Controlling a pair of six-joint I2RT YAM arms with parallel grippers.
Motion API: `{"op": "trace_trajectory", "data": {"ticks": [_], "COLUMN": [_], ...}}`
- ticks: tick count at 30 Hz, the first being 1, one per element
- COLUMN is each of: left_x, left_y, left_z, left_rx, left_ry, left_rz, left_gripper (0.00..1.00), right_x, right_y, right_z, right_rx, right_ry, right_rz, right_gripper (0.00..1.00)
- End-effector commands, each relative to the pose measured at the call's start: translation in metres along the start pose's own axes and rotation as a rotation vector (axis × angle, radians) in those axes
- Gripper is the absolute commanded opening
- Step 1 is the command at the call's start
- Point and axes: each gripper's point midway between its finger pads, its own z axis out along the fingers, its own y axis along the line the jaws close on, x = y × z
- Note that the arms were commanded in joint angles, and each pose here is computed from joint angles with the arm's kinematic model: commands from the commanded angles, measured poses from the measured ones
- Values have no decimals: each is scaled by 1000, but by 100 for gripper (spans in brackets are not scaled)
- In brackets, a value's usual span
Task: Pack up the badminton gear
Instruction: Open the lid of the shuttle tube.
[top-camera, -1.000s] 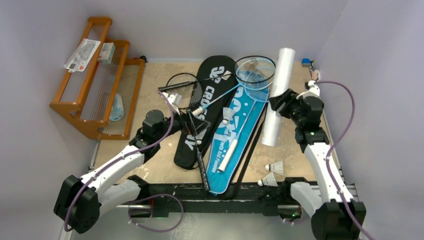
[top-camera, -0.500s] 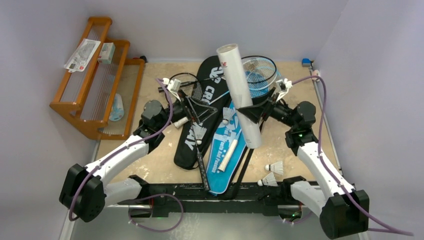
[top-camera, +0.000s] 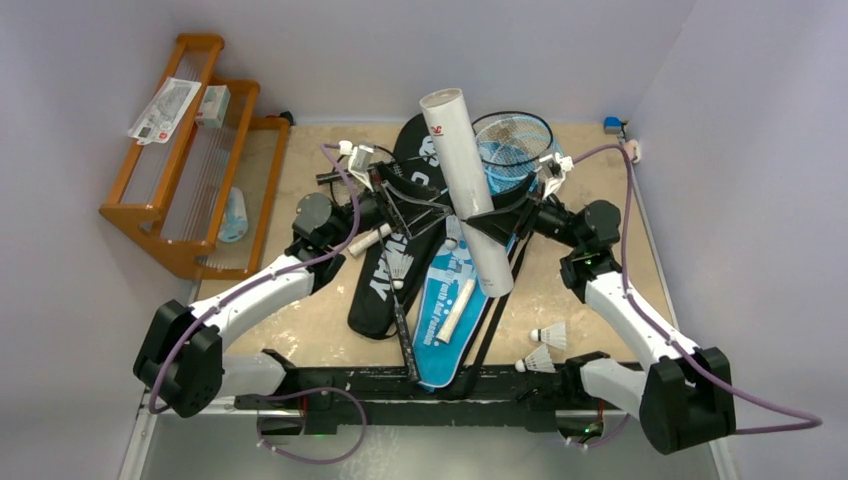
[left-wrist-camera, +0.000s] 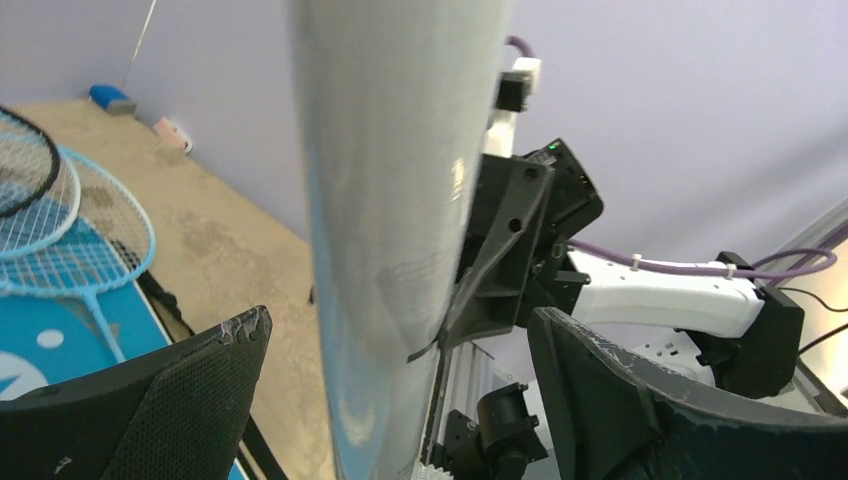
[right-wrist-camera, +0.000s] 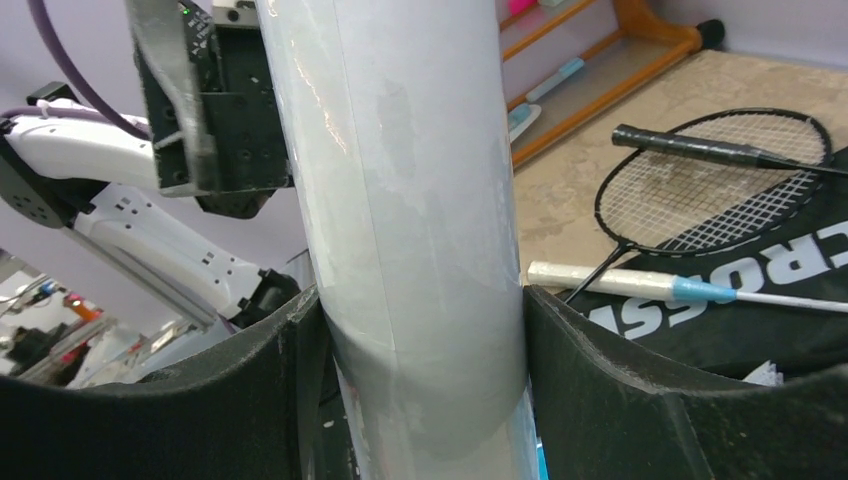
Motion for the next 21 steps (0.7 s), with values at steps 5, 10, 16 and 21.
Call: {"op": "trace_trajectory", "data": {"ticks": [5,10,16,21], "left_x": [-24,-26,-28,-30], "left_y": [-25,-17,-15,5], "left_z": [22,30,32,25], "left_rx": [82,45,26,-132], "left_ry": [-85,-83,-86,-43], "left_rz": [184,180,186,215], "left_gripper": [99,98,84,52], "right_x": [-2,6,18,23], "right_y": [35,43,40,4], "right_z": [14,21,25,24], "right_rx": [-174,-208,-202,24], "right_ry": [16,40,84,101], "right_rz": [-24,-27,-16,-4], "right_gripper": [53,53,66,99]}}
